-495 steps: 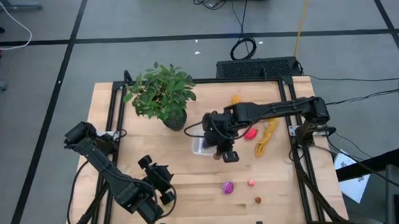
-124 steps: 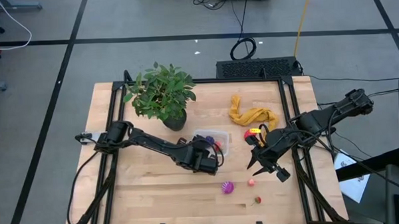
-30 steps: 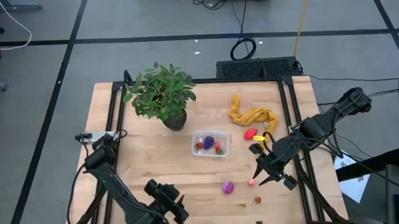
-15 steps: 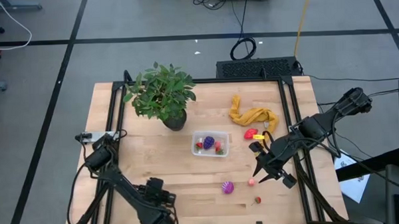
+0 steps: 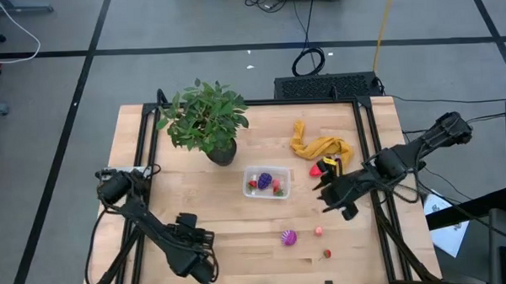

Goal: Pick and placing Produce into tupperware
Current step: Put the dragon fruit into the bin

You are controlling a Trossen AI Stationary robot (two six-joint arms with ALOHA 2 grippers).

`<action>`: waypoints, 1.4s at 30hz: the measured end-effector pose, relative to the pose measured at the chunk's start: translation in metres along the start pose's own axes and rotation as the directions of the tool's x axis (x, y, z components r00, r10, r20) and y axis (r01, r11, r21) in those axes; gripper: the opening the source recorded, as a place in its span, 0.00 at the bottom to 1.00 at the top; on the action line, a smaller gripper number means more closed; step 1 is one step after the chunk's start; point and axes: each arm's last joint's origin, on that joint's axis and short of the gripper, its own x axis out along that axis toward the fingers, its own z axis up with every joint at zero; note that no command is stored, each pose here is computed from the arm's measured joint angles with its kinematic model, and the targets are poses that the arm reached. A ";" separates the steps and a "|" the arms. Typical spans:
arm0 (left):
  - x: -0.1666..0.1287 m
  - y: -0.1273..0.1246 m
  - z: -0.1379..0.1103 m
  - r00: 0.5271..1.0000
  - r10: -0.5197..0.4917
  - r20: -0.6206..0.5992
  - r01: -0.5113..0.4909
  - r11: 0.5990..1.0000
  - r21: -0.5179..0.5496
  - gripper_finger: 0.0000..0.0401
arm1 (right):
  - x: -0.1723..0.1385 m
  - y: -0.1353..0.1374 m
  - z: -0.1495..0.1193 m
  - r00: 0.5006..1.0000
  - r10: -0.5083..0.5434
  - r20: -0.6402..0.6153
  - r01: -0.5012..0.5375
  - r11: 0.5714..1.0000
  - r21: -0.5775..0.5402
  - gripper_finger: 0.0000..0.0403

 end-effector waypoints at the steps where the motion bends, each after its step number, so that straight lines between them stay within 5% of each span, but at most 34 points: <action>1: 0.001 0.003 0.001 1.000 -0.002 0.001 0.002 1.000 -0.009 0.66 | 0.004 -0.001 -0.003 1.000 -0.006 -0.014 0.006 1.000 0.003 0.29; 10: 0.010 0.020 0.009 0.996 -0.073 -0.048 0.070 0.996 -0.053 0.66 | 0.044 -0.020 -0.047 0.972 -0.034 -0.233 0.053 0.996 0.076 0.29; 19: 0.010 0.026 0.013 0.996 -0.079 -0.050 0.072 0.990 -0.120 0.65 | 0.056 -0.036 -0.073 0.941 0.150 -0.302 -0.069 0.962 0.264 0.29; 28: 0.010 0.026 0.013 0.995 -0.081 -0.052 0.072 0.984 -0.165 0.66 | 0.057 -0.046 -0.083 0.929 0.147 -0.341 -0.060 0.966 0.253 0.33; 42: 0.010 0.024 0.012 0.993 -0.101 -0.067 0.087 0.978 -0.192 0.66 | 0.084 -0.052 -0.086 0.882 0.184 -0.435 -0.136 0.981 0.139 0.56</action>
